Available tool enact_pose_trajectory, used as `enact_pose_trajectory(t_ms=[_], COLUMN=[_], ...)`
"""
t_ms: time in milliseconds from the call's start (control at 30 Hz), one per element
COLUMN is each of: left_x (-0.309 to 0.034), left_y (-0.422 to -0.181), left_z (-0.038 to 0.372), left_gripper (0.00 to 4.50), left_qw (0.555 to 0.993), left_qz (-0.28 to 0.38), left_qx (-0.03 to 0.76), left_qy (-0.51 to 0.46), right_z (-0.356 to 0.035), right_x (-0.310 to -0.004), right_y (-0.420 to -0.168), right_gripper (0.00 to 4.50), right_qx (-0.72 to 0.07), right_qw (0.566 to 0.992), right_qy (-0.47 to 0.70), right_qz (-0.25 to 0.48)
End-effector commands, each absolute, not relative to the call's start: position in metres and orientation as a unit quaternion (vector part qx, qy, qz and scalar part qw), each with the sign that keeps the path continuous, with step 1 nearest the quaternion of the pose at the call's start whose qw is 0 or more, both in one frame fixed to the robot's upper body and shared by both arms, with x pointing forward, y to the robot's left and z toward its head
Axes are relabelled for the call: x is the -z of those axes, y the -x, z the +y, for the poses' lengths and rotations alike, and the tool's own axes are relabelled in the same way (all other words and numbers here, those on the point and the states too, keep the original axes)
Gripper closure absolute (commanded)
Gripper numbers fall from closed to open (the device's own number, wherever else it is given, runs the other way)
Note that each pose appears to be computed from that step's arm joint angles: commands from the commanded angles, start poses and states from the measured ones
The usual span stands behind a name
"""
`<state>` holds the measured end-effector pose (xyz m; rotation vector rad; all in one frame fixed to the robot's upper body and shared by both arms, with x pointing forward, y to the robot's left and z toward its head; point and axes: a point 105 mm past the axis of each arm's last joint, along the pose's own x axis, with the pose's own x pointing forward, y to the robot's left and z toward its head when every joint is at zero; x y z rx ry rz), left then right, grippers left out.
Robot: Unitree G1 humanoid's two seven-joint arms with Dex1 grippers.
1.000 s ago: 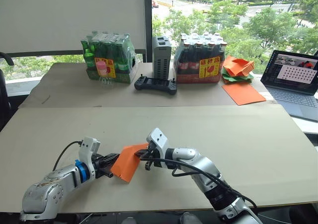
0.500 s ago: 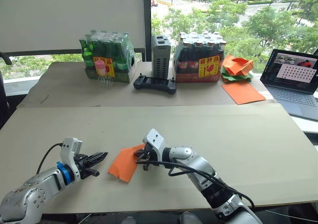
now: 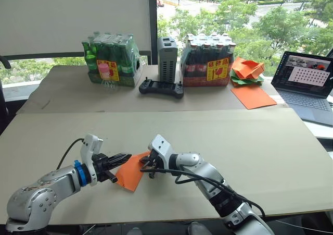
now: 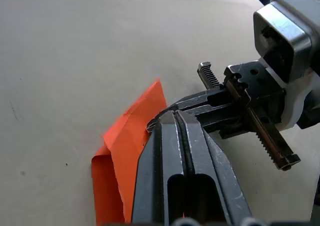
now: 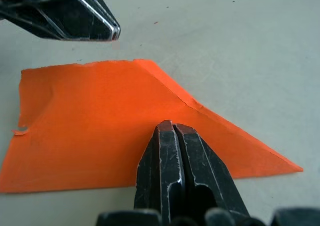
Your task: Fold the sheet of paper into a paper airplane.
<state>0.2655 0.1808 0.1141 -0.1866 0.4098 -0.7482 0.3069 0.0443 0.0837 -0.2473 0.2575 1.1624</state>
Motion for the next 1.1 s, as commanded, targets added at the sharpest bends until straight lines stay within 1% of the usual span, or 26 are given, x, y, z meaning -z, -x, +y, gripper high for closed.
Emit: enact_pose_trajectory(t_ms=[33, 300, 533, 600, 700, 800, 933, 1100], left_x=[-0.107, -0.077, -0.064, -0.062, -0.061, -0.061, -0.062, -0.063], left_y=[-0.273, -0.284, -0.284, -0.283, -0.283, -0.282, -0.283, -0.284], left_z=[0.182, 0.178, 0.172, 0.171, 0.17, 0.169, 0.169, 0.17], left_gripper=[4.45, 4.45, 4.45, 4.45, 4.45, 4.45, 4.45, 4.45], left_qw=[0.909, 0.902, 0.895, 0.894, 0.892, 0.892, 0.892, 0.891], left_qz=[0.2, 0.232, 0.243, 0.245, 0.248, 0.248, 0.249, 0.249], left_qx=[0.363, 0.365, 0.373, 0.375, 0.377, 0.377, 0.377, 0.377], left_qy=[0.05, 0.027, 0.025, 0.026, 0.028, 0.03, 0.033, 0.035], right_z=[0.044, 0.041, 0.041, 0.04, 0.035, 0.032, 0.033, 0.036], right_x=[-0.083, -0.086, -0.094, -0.093, -0.083, -0.083, -0.088, -0.086], right_y=[-0.309, -0.31, -0.309, -0.307, -0.295, -0.294, -0.297, -0.294], right_gripper=[4.5, 4.5, 4.5, 4.5, 4.5, 4.5, 4.5, 4.5], right_qx=[-0.54, -0.53, -0.526, -0.529, -0.547, -0.542, -0.535, -0.541], right_qw=[0.825, 0.832, 0.838, 0.835, 0.819, 0.823, 0.83, 0.823], right_qy=[0.118, 0.114, 0.103, 0.106, 0.116, 0.103, 0.043, 0.024], right_qz=[0.12, 0.115, 0.103, 0.106, 0.126, 0.134, 0.153, 0.172])
